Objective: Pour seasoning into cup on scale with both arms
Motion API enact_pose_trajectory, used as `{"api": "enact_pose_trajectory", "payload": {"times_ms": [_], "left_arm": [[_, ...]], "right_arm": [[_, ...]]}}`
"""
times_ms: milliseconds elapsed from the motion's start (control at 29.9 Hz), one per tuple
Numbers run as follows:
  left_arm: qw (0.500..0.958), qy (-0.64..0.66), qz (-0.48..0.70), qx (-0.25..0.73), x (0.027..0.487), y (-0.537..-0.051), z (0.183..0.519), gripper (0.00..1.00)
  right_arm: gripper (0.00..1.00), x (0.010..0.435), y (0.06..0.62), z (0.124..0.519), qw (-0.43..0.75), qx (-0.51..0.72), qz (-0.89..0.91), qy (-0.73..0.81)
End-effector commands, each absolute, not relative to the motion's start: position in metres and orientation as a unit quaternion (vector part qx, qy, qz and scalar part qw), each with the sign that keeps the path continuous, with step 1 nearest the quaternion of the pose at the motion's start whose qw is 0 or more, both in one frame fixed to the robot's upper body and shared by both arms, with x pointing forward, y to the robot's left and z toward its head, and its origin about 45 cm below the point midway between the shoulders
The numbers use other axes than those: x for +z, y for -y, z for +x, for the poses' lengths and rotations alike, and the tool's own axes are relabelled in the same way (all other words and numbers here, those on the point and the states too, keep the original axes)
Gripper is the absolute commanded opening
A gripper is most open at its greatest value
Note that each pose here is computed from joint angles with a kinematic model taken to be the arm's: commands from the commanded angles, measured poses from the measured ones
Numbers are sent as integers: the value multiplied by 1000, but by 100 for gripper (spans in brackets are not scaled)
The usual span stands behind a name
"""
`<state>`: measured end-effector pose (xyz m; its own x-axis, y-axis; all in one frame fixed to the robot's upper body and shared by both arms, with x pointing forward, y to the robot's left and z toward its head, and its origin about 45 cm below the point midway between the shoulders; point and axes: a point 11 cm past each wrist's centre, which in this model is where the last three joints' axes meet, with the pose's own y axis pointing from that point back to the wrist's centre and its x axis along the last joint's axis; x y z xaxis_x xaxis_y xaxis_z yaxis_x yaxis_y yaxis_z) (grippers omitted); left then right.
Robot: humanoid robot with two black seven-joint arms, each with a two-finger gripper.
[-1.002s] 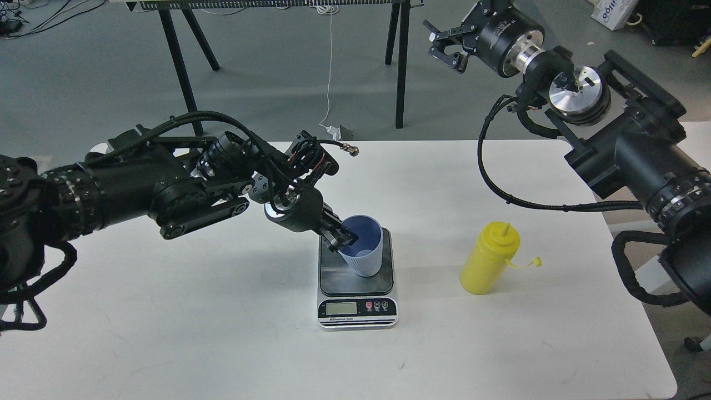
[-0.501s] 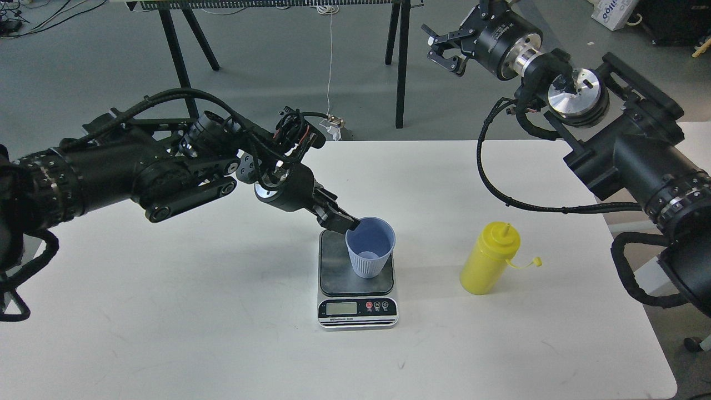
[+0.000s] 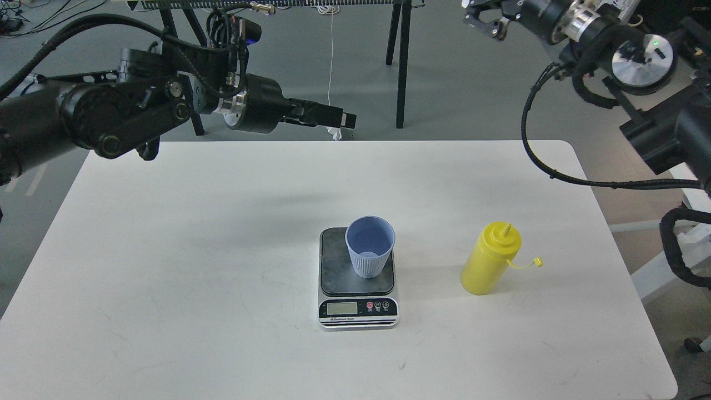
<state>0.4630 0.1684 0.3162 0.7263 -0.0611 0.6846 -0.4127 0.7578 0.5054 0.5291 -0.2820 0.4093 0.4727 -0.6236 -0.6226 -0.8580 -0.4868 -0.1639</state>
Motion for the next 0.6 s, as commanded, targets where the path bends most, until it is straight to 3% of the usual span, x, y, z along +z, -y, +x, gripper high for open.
{"api": "enact_pose_trajectory", "payload": {"times_ms": [0,301,568], "left_arm": [[879,330,317,134,312,-186,465,99],[897,286,278,191,293,-202,468,99],[914,237,281,173,239,-194,448,99]], "right_arm": [[100,397,340,519,311,287,-775,-468],[100,312,428,462,401,404,-669,-478],[100,266,442,384,378,472,-647,-464]]}}
